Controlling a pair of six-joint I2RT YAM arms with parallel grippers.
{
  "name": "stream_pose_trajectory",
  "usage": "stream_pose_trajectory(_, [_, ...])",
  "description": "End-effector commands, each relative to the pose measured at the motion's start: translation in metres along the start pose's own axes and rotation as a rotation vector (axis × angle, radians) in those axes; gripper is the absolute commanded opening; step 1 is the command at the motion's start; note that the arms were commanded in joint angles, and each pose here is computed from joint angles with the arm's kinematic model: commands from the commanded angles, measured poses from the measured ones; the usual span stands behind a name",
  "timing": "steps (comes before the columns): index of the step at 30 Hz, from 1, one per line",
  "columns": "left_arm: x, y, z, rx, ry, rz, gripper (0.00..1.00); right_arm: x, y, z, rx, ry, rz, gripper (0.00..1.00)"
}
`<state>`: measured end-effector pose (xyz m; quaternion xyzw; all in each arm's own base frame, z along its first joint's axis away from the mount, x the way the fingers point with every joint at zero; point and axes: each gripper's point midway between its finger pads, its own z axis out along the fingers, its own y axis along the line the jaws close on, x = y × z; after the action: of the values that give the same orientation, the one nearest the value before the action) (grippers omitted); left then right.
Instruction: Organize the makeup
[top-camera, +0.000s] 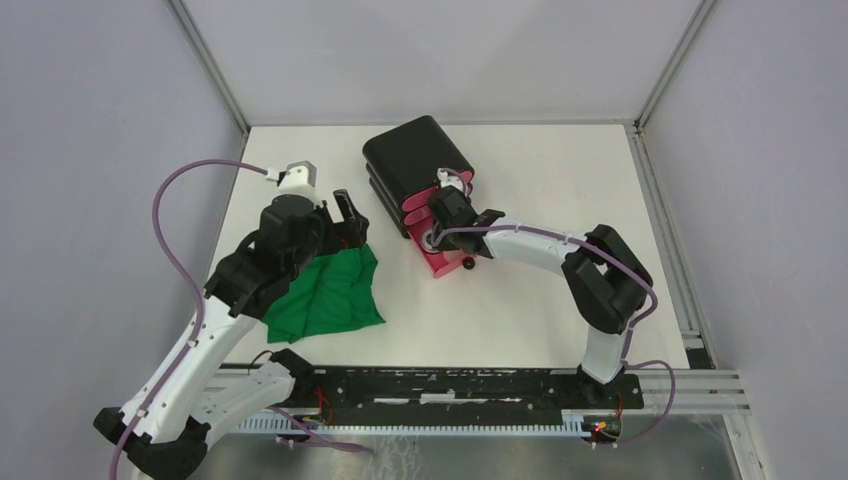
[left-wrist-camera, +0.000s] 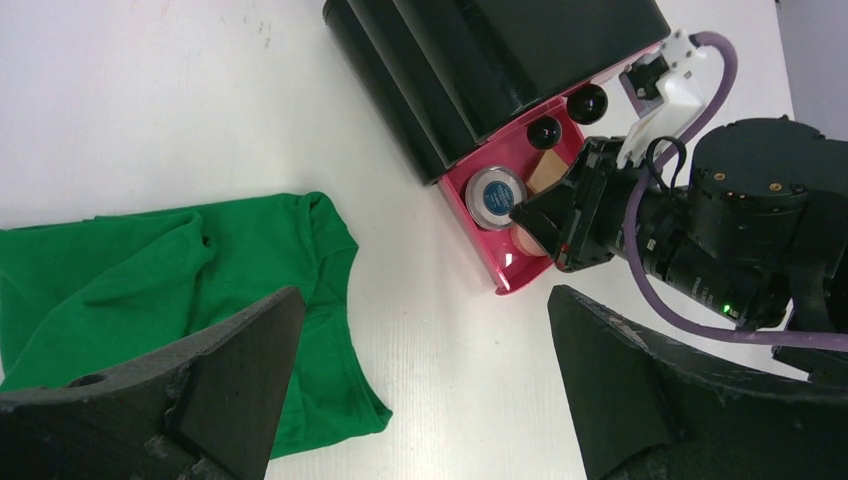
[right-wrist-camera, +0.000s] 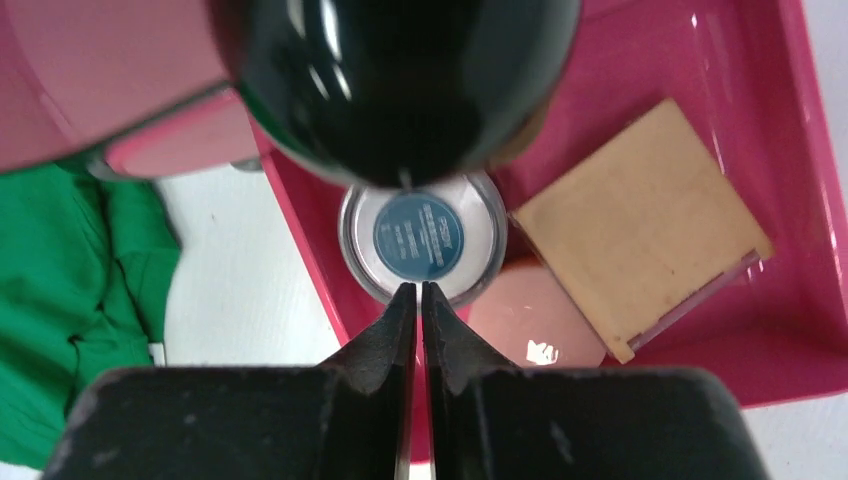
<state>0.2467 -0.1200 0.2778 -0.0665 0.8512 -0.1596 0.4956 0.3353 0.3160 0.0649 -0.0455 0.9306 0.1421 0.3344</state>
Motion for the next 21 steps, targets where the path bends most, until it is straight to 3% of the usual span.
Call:
stream_pose_trajectory(1, [-0.008, -0.003, 0.003, -0.005, -0.03, -0.048, 0.99, -0.036, 0.01, -0.003, 0.013, -0.102, 0.009, 0.11])
stream_pose_trajectory(13, [-0.003, -0.001, 0.005, 0.001, -0.031, -0.053, 0.99, -0.02, -0.044, -0.052, 0.081, -0.15, 0.044, 0.15])
stream_pose_trajectory(15, [-0.002, -0.002, 0.006, 0.004, -0.025, -0.05, 0.99, -0.018, -0.05, -0.063, 0.071, -0.158, 0.037, 0.25])
stream_pose_trajectory(17, [0.001, -0.002, 0.008, 0.005, -0.018, -0.047, 0.99, -0.015, -0.059, -0.073, 0.073, -0.158, 0.028, 0.45])
stream_pose_trajectory(21, [0.007, -0.011, 0.02, 0.037, -0.001, -0.057, 0.99, 0.005, -0.072, -0.081, 0.018, -0.125, -0.038, 0.58])
